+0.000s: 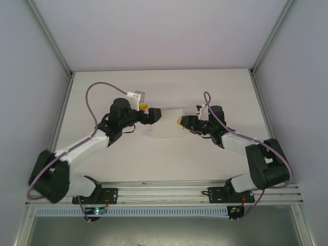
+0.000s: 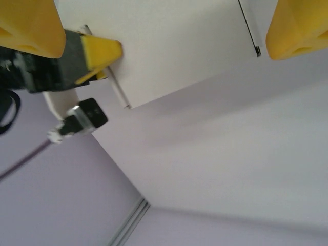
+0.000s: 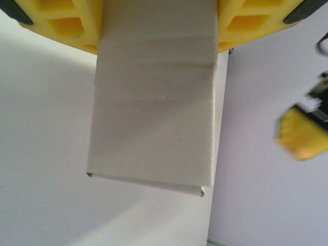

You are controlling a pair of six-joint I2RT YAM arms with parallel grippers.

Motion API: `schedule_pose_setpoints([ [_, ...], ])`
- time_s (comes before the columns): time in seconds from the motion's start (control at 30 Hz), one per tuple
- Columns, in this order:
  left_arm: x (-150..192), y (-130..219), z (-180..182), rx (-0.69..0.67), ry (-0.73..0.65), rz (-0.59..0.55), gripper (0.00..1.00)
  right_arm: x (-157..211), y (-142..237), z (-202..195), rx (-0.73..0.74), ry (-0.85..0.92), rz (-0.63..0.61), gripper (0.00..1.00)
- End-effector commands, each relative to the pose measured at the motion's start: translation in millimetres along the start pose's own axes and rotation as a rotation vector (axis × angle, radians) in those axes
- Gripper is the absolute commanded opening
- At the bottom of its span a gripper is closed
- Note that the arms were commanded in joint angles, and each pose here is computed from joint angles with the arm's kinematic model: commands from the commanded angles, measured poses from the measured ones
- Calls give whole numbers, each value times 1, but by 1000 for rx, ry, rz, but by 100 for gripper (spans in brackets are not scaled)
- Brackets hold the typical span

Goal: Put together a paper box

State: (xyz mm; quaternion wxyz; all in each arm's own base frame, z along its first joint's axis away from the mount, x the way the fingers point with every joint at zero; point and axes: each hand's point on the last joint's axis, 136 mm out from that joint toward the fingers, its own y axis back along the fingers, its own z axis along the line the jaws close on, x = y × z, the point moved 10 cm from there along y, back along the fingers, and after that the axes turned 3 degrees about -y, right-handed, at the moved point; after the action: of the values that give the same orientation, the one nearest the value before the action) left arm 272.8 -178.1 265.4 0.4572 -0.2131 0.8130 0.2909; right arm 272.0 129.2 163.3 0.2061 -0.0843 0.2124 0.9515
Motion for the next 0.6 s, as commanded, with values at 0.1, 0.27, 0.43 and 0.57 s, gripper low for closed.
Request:
schedule_pose_setpoints([
  [0.1, 33, 17, -38, -21, -573, 224, 100, 0, 18, 6, 84, -58, -34, 38],
  [0.27, 59, 14, -78, 67, -899, 253, 100, -3, 25, 8, 110, -160, -34, 38],
  [0.43, 70, 13, -101, 128, -1061, 223, 100, -8, 29, 9, 119, -237, -45, 34],
  [0.57, 80, 10, -109, 113, -1184, 225, 100, -13, 30, 12, 105, -277, -44, 35],
])
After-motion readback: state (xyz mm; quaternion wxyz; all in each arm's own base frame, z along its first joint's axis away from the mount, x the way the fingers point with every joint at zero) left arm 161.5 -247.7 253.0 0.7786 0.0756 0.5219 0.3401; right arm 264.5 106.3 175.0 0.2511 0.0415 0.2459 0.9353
